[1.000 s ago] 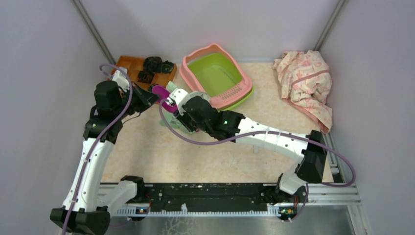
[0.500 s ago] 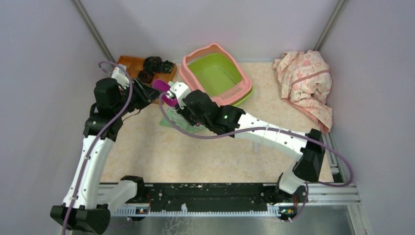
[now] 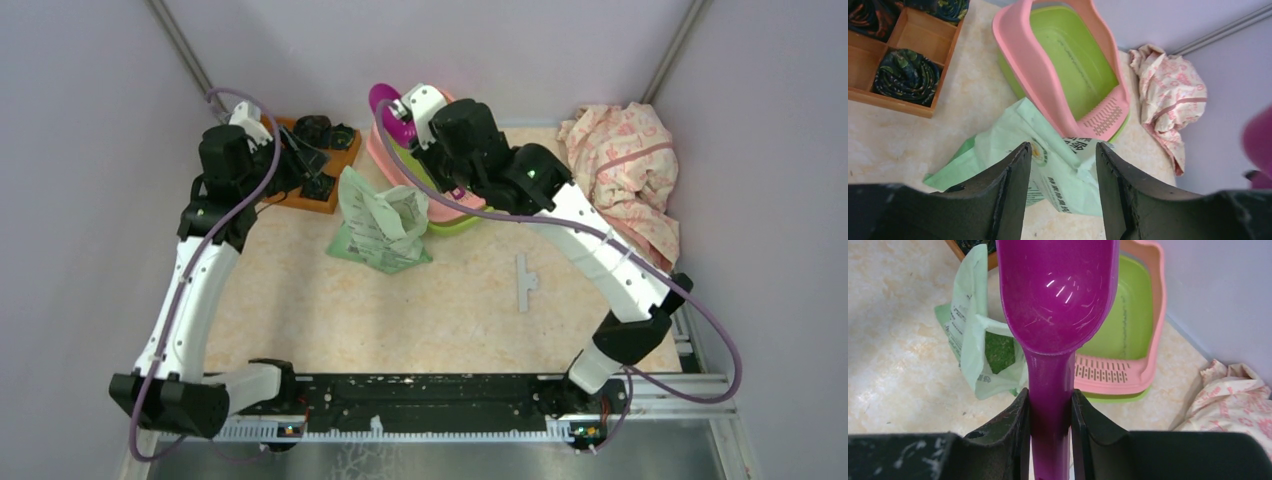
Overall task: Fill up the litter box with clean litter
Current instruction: Pick up the spatula from the center of the board.
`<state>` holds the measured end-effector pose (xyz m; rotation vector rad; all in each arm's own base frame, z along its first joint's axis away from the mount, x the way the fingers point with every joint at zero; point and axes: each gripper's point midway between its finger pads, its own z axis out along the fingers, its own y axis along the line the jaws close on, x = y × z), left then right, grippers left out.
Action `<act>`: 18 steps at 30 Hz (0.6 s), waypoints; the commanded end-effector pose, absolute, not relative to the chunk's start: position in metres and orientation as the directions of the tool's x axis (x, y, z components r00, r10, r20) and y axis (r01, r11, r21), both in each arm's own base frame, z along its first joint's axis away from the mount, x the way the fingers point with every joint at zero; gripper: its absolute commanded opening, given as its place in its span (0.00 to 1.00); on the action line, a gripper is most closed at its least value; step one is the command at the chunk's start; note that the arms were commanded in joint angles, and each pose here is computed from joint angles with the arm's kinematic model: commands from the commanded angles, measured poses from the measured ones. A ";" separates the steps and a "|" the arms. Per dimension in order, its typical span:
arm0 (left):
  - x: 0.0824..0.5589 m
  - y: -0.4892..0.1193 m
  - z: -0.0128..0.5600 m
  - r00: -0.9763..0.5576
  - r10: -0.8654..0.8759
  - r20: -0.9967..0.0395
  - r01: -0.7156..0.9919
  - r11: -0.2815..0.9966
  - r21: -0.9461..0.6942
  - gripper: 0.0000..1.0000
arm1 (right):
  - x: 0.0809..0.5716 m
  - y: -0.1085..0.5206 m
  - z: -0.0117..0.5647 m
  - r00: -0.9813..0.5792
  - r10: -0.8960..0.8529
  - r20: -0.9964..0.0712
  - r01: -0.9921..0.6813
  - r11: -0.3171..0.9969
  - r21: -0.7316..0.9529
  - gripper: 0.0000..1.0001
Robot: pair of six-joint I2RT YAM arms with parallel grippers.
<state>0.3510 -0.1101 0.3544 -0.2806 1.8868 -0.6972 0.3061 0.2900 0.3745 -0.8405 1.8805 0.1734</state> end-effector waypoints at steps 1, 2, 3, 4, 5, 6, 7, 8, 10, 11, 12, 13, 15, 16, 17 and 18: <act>0.377 -0.107 0.337 -0.424 -0.440 -0.791 0.109 0.843 -0.527 0.55 | 0.304 0.265 0.353 -0.299 -0.632 -0.715 -0.608 0.704 -0.368 0.00; 0.381 -0.108 0.331 -0.437 -0.436 -0.787 0.106 0.844 -0.526 0.54 | 0.305 0.259 0.351 -0.314 -0.641 -0.700 -0.592 0.708 -0.384 0.00; 0.383 -0.110 0.326 -0.449 -0.431 -0.782 0.107 0.843 -0.526 0.54 | 0.306 0.255 0.349 -0.330 -0.651 -0.683 -0.579 0.711 -0.399 0.00; 0.385 -0.109 0.321 -0.457 -0.424 -0.782 0.103 0.848 -0.520 0.53 | 0.305 0.252 0.346 -0.339 -0.664 -0.667 -0.575 0.707 -0.411 0.00; 0.387 -0.109 0.318 -0.462 -0.417 -0.782 0.102 0.852 -0.514 0.53 | 0.304 0.249 0.343 -0.344 -0.681 -0.646 -0.573 0.698 -0.429 0.00; 0.389 -0.109 0.316 -0.467 -0.410 -0.784 0.101 0.856 -0.508 0.52 | 0.302 0.247 0.339 -0.348 -0.694 -0.630 -0.566 0.691 -0.449 0.00; 0.390 -0.108 0.315 -0.466 -0.402 -0.788 0.100 0.861 -0.498 0.53 | 0.299 0.245 0.335 -0.355 -0.707 -0.612 -0.565 0.684 -0.461 0.00; 0.391 -0.106 0.314 -0.465 -0.395 -0.792 0.095 0.868 -0.488 0.52 | 0.297 0.245 0.331 -0.361 -0.715 -0.599 -0.567 0.678 -0.467 0.00; 0.393 -0.102 0.312 -0.458 -0.385 -0.802 0.081 0.880 -0.468 0.53 | 0.291 0.243 0.322 -0.376 -0.731 -0.569 -0.570 0.667 -0.480 0.00; 0.393 -0.100 0.312 -0.453 -0.381 -0.806 0.075 0.885 -0.460 0.53 | 0.289 0.243 0.319 -0.381 -0.737 -0.558 -0.564 0.664 -0.491 0.00; 0.395 -0.098 0.311 -0.450 -0.378 -0.809 0.069 0.888 -0.454 0.53 | 0.286 0.243 0.315 -0.386 -0.745 -0.544 -0.567 0.657 -0.497 0.00; 0.396 -0.097 0.311 -0.445 -0.376 -0.812 0.064 0.892 -0.448 0.53 | 0.283 0.245 0.311 -0.388 -0.754 -0.531 -0.574 0.648 -0.501 0.00; 0.397 -0.094 0.306 -0.442 -0.374 -0.815 0.051 0.897 -0.439 0.53 | 0.278 0.250 0.299 -0.394 -0.773 -0.497 -0.591 0.627 -0.508 0.00; 0.398 -0.094 0.303 -0.443 -0.373 -0.815 0.047 0.898 -0.437 0.53 | 0.275 0.253 0.293 -0.396 -0.780 -0.484 -0.598 0.619 -0.509 0.00; 0.398 -0.093 0.302 -0.444 -0.371 -0.815 0.047 0.899 -0.435 0.53 | 0.273 0.254 0.288 -0.402 -0.784 -0.473 -0.603 0.615 -0.508 0.00; 0.398 -0.094 0.299 -0.448 -0.370 -0.814 0.047 0.899 -0.435 0.53 | 0.271 0.257 0.282 -0.409 -0.788 -0.461 -0.611 0.611 -0.503 0.00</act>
